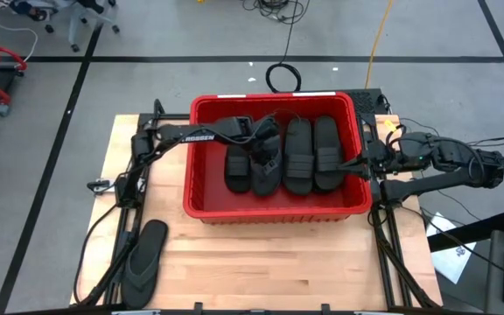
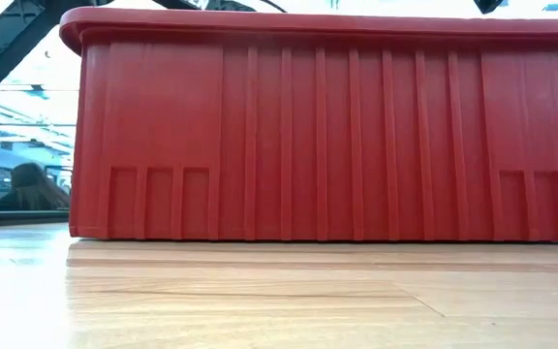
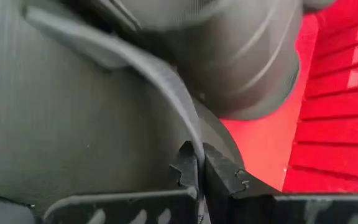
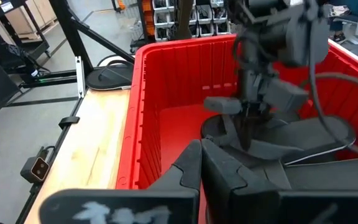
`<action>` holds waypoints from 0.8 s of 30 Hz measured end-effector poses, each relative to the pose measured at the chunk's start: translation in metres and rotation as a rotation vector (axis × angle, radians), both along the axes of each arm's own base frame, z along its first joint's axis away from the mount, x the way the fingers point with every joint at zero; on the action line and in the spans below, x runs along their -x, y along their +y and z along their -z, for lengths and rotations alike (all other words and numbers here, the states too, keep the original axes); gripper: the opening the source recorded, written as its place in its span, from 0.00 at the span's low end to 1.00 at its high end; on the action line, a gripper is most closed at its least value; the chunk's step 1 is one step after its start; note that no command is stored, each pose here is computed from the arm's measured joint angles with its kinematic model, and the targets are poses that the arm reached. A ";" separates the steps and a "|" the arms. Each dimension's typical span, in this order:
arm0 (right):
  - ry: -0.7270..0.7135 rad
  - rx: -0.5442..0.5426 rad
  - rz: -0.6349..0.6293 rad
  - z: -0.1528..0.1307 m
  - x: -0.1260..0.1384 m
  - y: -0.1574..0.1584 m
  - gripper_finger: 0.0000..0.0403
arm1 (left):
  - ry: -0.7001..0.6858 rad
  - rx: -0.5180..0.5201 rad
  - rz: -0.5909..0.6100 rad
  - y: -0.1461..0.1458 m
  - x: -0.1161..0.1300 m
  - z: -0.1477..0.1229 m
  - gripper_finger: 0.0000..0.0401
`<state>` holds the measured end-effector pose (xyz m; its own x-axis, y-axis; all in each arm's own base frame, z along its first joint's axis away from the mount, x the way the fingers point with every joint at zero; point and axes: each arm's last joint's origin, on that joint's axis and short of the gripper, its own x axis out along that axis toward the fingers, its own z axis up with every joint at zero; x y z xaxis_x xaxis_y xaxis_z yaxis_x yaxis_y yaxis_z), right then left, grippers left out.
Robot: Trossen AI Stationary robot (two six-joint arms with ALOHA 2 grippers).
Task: Pick and place slides into bin
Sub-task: Put the black slipper into the red container
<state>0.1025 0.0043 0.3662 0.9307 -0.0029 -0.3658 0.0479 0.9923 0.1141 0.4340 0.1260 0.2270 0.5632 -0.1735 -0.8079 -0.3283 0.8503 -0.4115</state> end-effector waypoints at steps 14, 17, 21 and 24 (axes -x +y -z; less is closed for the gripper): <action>0.015 -0.041 0.009 0.001 -0.001 0.000 0.00 | -0.052 0.062 0.035 -0.010 -0.011 0.007 0.22; 0.024 -0.054 0.013 0.002 -0.001 0.000 0.00 | -0.064 0.075 0.028 -0.010 -0.010 0.002 0.35; 0.026 -0.070 0.003 0.002 -0.001 0.001 0.00 | -0.081 0.096 0.029 -0.010 -0.008 -0.005 0.51; 0.038 -0.085 -0.026 0.003 0.000 0.002 0.00 | -0.107 0.104 0.041 -0.011 -0.004 -0.016 0.60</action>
<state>0.1030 0.0061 0.3631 0.9154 0.0538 -0.3990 0.0282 0.9801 0.1967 0.4385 0.1146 0.2430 0.6355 -0.2781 -0.7202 -0.2438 0.8128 -0.5290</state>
